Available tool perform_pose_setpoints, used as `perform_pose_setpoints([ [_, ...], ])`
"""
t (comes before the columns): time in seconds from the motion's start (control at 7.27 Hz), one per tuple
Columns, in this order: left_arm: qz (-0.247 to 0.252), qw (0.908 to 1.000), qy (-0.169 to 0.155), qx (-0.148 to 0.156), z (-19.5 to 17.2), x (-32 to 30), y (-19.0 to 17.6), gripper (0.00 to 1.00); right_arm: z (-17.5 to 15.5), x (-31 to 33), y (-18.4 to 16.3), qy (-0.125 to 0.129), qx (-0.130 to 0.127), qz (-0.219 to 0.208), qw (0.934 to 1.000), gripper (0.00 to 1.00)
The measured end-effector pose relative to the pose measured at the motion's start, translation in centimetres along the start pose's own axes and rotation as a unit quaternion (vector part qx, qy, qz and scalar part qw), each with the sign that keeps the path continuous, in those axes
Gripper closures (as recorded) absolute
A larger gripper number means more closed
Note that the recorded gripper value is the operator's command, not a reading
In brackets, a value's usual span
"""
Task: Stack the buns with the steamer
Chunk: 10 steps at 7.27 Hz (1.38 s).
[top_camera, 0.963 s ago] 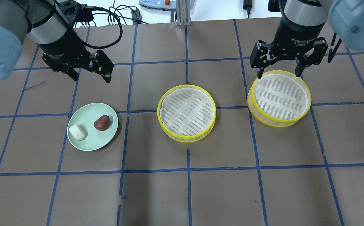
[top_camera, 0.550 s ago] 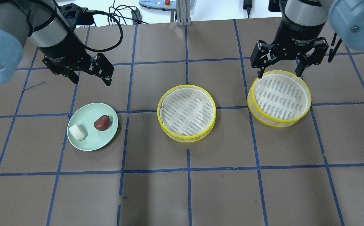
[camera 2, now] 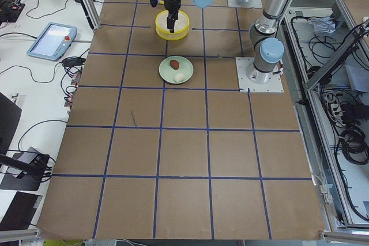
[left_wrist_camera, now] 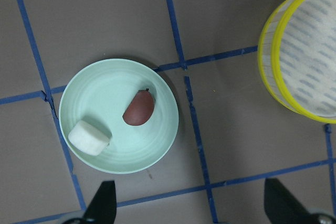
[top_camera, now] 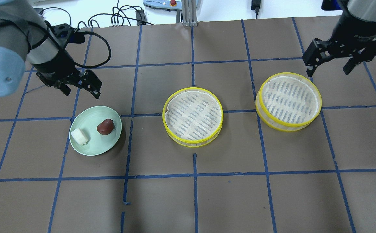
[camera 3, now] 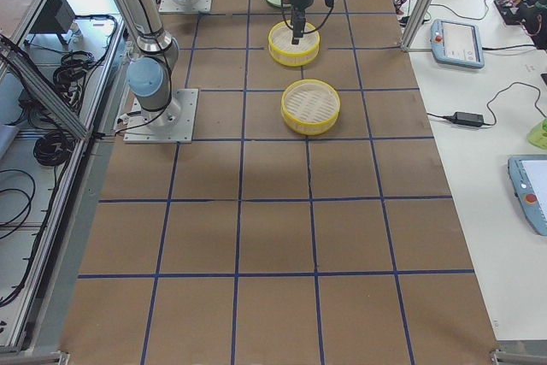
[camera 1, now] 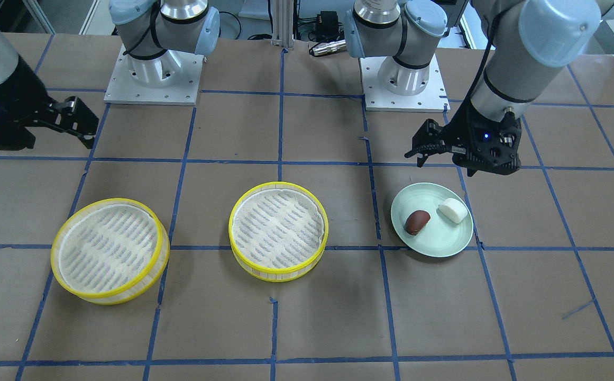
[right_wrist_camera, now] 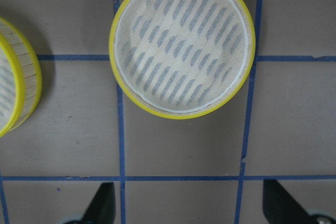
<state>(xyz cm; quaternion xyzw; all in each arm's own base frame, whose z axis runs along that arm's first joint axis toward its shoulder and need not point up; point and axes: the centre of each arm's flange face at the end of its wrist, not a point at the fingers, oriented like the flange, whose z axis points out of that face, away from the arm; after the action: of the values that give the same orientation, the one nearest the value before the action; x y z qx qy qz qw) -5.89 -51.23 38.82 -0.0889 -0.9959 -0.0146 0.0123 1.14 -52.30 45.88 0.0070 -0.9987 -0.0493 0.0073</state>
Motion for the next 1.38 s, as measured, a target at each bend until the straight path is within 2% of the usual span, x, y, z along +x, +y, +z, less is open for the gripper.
perform_pose_setpoints([
  [0.28,0.012,0.9995,-0.028,-0.001,8.5,-3.3,-0.9,0.00,6.3,5.3,-2.3,-0.003,0.004,0.006,1.0000,0.01],
  [0.41,0.015,0.9991,-0.038,-0.007,10.8,-5.3,-0.8,0.02,10.1,6.8,-3.4,-0.001,0.013,0.005,0.9999,0.01],
  [0.55,0.012,0.9990,-0.037,-0.019,12.5,-7.3,-0.1,0.02,14.1,7.7,-4.5,0.002,0.022,-0.001,0.9998,0.05],
  [0.69,0.008,0.9989,-0.031,-0.034,14.1,-8.6,0.8,0.03,17.4,8.2,-5.6,0.006,0.032,-0.009,0.9994,0.12],
  [0.83,0.004,0.9987,-0.024,-0.045,15.6,-9.3,1.4,0.12,19.7,8.5,-6.4,0.009,0.039,-0.014,0.9991,0.42],
  [0.96,0.003,0.9983,-0.019,-0.054,16.8,-9.6,1.6,0.29,21.6,8.6,-6.8,0.008,0.042,-0.015,0.9990,0.68],
  [1.1,0.003,0.9980,-0.016,-0.062,17.6,-9.6,1.8,0.53,22.7,8.6,-7.0,0.007,0.042,-0.015,0.9990,0.83],
  [1.24,0.003,0.9975,-0.012,-0.070,18.4,-9.5,2.1,0.80,23.3,8.6,-7.0,0.005,0.041,-0.015,0.9990,0.92],
  [1.38,0.002,0.9971,-0.009,-0.075,18.9,-9.3,2.5,0.98,23.6,8.6,-6.9,0.003,0.039,-0.015,0.9991,0.92],
])
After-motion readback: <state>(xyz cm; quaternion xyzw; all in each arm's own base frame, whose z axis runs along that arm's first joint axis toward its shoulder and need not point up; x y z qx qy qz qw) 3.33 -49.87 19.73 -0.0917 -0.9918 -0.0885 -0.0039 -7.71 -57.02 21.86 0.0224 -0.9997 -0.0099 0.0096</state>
